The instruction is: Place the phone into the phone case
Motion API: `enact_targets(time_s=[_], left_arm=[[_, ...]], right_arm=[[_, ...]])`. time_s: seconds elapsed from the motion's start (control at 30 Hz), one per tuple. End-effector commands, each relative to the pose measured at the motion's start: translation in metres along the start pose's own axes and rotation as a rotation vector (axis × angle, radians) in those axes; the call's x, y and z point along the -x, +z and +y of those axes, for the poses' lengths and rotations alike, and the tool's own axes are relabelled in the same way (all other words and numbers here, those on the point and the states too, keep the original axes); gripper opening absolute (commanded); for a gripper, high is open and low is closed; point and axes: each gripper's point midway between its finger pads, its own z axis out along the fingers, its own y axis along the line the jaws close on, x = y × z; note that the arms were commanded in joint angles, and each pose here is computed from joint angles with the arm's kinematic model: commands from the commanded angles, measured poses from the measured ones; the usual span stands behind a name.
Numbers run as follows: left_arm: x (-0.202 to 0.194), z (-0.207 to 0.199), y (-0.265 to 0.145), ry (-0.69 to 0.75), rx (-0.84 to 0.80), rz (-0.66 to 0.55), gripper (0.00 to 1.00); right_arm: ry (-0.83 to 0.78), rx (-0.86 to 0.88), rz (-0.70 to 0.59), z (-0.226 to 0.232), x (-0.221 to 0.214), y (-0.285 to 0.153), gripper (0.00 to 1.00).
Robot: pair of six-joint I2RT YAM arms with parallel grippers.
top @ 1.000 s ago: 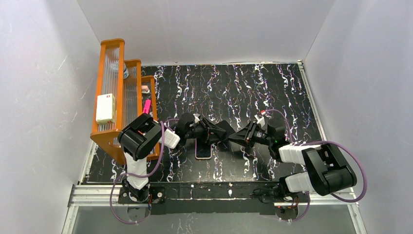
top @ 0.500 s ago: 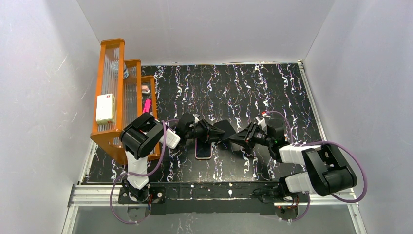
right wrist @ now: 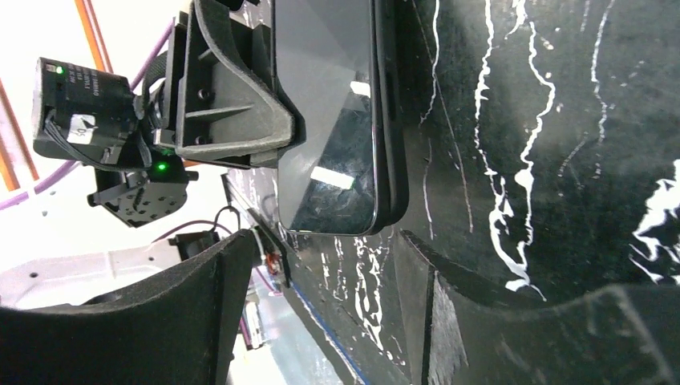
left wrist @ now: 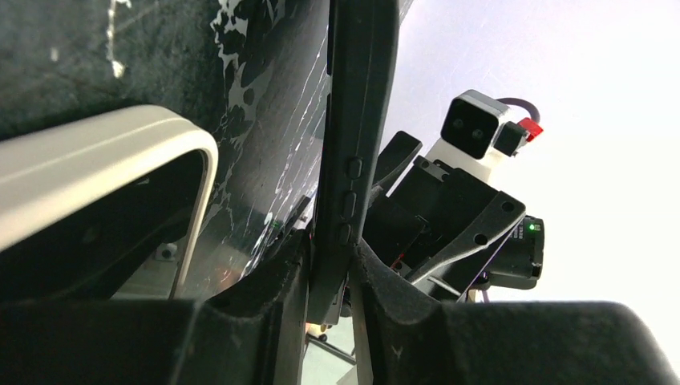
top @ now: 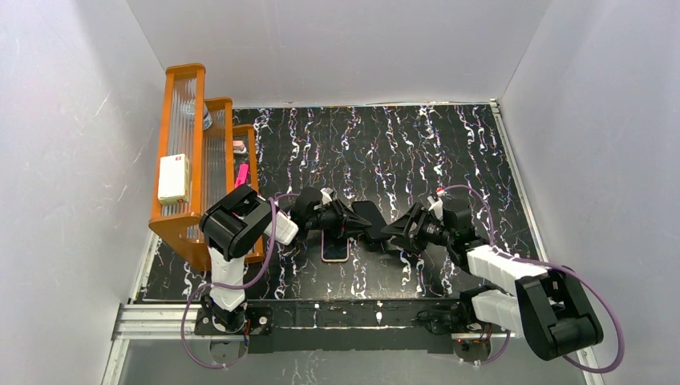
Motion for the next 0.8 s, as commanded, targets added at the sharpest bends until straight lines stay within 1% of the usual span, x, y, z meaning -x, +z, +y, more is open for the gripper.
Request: enact_targets(time_s=[0.0,0.13,0.17,0.2,0.27,0.33,0.37,0.43,0.6,0.7,0.77], left_arm=[[-0.016,0.008,-0.005,0.028,0.019,0.071,0.15],[-0.018,0.010,-0.004,0.018,0.025,0.053,0.16],[-0.017,0.011,-0.003,0.012,0.029,0.044,0.20],[-0.018,0.011,-0.002,0.009,0.030,0.037,0.25],[-0.020,0.012,0.003,0.009,0.034,0.027,0.32],[-0.022,0.014,0.009,0.007,0.042,0.026,0.37],[-0.023,0.015,0.012,0.006,0.046,0.028,0.40],[-0.024,0.018,0.015,0.007,0.051,0.025,0.43],[-0.021,0.014,0.010,0.015,0.050,-0.027,0.46],[-0.018,0.019,0.003,0.052,0.114,-0.071,0.49],[-0.014,0.024,-0.002,0.107,0.179,-0.105,0.51]], right_arm=[[-0.071,-0.046,-0.040,-0.002,0.008,-0.005,0.73],[-0.033,-0.042,-0.015,-0.003,0.005,-0.002,0.74],[-0.008,-0.055,-0.010,-0.006,0.004,-0.001,0.75],[0.023,-0.076,-0.005,-0.011,0.004,0.001,0.76],[0.068,-0.107,0.000,-0.016,0.004,0.003,0.75],[0.090,-0.119,0.005,-0.018,0.004,0.005,0.72],[0.100,-0.126,0.003,-0.019,0.005,0.005,0.68],[0.114,-0.142,-0.003,-0.020,0.006,0.005,0.63],[0.117,-0.198,-0.044,-0.026,0.013,0.002,0.56],[0.117,-0.234,-0.075,-0.031,0.018,0.002,0.52],[0.115,-0.235,-0.080,-0.031,0.020,0.002,0.50]])
